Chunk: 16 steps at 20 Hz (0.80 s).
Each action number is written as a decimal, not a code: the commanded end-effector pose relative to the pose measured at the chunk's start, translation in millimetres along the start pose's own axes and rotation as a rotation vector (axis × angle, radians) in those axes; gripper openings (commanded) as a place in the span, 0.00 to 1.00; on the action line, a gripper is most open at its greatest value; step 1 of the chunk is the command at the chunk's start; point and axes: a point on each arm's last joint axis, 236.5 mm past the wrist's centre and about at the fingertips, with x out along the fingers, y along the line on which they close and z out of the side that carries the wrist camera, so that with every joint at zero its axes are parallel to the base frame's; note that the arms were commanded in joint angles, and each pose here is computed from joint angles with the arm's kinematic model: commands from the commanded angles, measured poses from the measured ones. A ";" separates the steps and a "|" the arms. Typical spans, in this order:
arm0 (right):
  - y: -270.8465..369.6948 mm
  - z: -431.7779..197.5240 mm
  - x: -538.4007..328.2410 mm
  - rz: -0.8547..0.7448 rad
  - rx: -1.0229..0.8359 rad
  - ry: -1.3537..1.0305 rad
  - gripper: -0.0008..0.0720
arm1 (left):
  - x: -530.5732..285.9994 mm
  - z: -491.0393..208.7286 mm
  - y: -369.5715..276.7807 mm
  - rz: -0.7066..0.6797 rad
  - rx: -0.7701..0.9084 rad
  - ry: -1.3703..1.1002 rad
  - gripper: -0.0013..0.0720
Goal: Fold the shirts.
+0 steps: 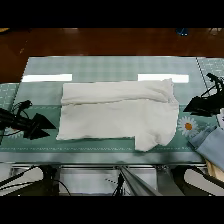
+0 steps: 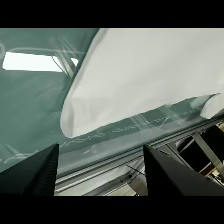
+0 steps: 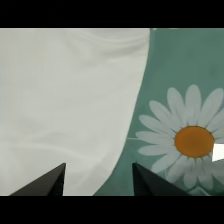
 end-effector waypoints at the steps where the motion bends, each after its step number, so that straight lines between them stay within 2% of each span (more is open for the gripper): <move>1: 12.6 6.8 6.0 0.077 -0.002 -0.061 0.72 | 17.5 -7.2 7.0 -0.002 -0.007 0.003 0.85; 7: 24.2 10.7 4.5 0.126 0.002 -0.078 0.72 | 39.3 -4.9 7.7 0.045 0.030 -0.004 0.85; 11: 26.5 6.3 4.3 0.136 0.002 -0.060 0.72 | 58.2 -8.8 -7.2 0.002 0.032 0.035 0.84; 12: 27.1 5.1 3.9 0.137 0.001 -0.056 0.72 | 63.9 -10.8 -11.1 -0.013 0.027 0.055 0.77; 13: 27.2 5.3 2.7 0.135 -0.001 -0.061 0.72 | 68.2 -12.1 -13.6 -0.021 0.024 0.071 0.52; 14: 27.8 5.9 0.6 0.132 -0.004 -0.070 0.72 | 71.4 -12.4 -14.1 -0.023 0.021 0.081 0.22; 15: 27.6 5.8 -1.3 0.127 -0.008 -0.076 0.72 | 72.5 -10.5 -13.0 -0.021 0.018 0.076 0.08; 16: 24.8 4.2 -3.0 0.109 -0.014 -0.077 0.72 | 72.2 -6.9 -11.4 -0.017 0.016 0.062 0.05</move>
